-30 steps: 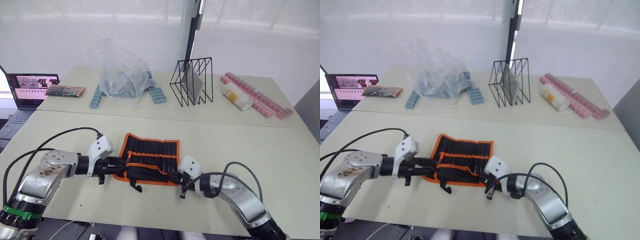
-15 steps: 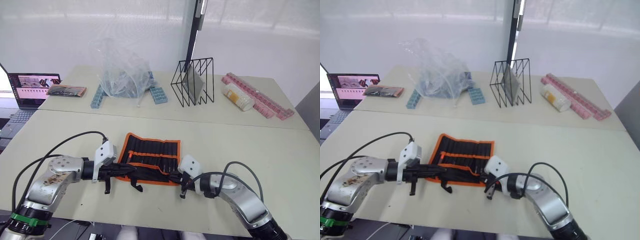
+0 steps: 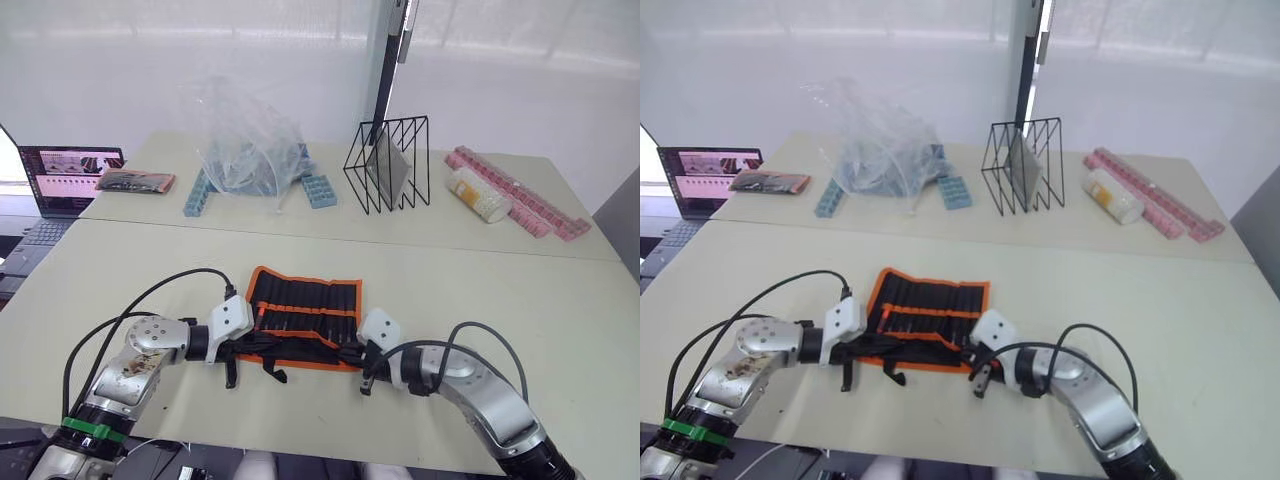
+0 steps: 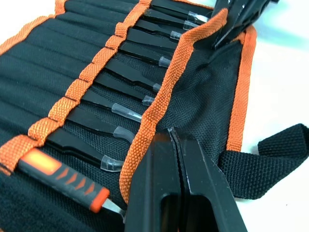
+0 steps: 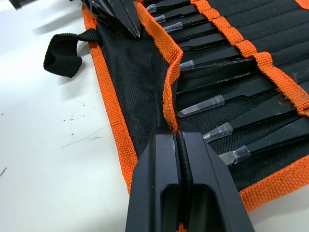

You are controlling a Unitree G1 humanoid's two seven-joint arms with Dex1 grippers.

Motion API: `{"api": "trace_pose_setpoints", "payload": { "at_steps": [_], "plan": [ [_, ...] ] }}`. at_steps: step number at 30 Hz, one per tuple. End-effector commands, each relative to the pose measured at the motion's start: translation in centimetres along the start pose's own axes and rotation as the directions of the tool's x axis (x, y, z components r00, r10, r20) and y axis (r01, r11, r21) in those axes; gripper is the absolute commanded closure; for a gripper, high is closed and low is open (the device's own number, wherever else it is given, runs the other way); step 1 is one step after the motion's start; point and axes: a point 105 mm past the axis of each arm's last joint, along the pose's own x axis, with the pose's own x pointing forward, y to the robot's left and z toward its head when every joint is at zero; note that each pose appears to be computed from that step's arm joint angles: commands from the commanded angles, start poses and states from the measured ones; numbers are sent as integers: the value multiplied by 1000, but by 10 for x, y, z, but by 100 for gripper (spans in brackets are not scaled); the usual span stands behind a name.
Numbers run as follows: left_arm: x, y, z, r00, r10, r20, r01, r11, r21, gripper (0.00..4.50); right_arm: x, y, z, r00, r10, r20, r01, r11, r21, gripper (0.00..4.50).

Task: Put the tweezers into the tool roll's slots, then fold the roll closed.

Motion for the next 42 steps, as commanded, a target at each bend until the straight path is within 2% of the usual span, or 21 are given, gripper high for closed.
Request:
{"api": "trace_pose_setpoints", "payload": {
  "at_steps": [1, 4, 7, 12, 19, 22, 26, 31, 34, 38, 42],
  "plan": [
    [5, -2, -21, 998, 10, -70, -13, 999, -40, 449, -5, -4, 20, 997, -19, 74, 20, 1000, -18, 422],
    [3, -2, -20, 998, 12, -66, -14, 999, -41, 450, -11, -4, 45, 980, -13, 197, 9, 1000, 22, 333],
    [2, 0, -19, 998, 17, -64, -20, 999, -34, 450, -21, -1, 69, 950, 21, 312, -20, 1000, -6, 229],
    [2, -1, -16, 998, 15, -60, -17, 1000, -25, 450, -21, 4, 89, 923, 67, 378, -34, 995, -94, 229],
    [0, 1, -12, 998, 20, -59, -21, 1000, -9, 450, 4, 17, 80, 939, 159, 306, -95, 972, -213, 229],
    [-1, 1, -12, 998, 22, -60, -23, 1000, -5, 450, 16, 24, 68, 944, 205, 260, -135, 955, -264, 305],
    [0, 2, -12, 998, 20, -62, -20, 1000, -2, 450, 30, 32, 53, 935, 270, 228, -191, 929, -317, 448],
    [0, 1, -11, 998, 10, -65, -10, 1000, 9, 450, 48, 21, 37, 956, 240, 171, -177, 932, -317, 448],
    [0, 2, -10, 998, 10, -65, -9, 1000, 14, 450, 51, 9, 12, 980, 179, 92, -151, 956, -252, 448],
    [-2, 1, -10, 998, 3, -64, -2, 1000, 19, 450, 41, -1, -6, 988, 136, 78, -132, 990, -50, 448],
    [-4, 2, -10, 998, 8, -67, -7, 1000, 23, 450, 28, 7, -18, 984, 169, 50, -170, 985, 20, 448]
  ]
}}
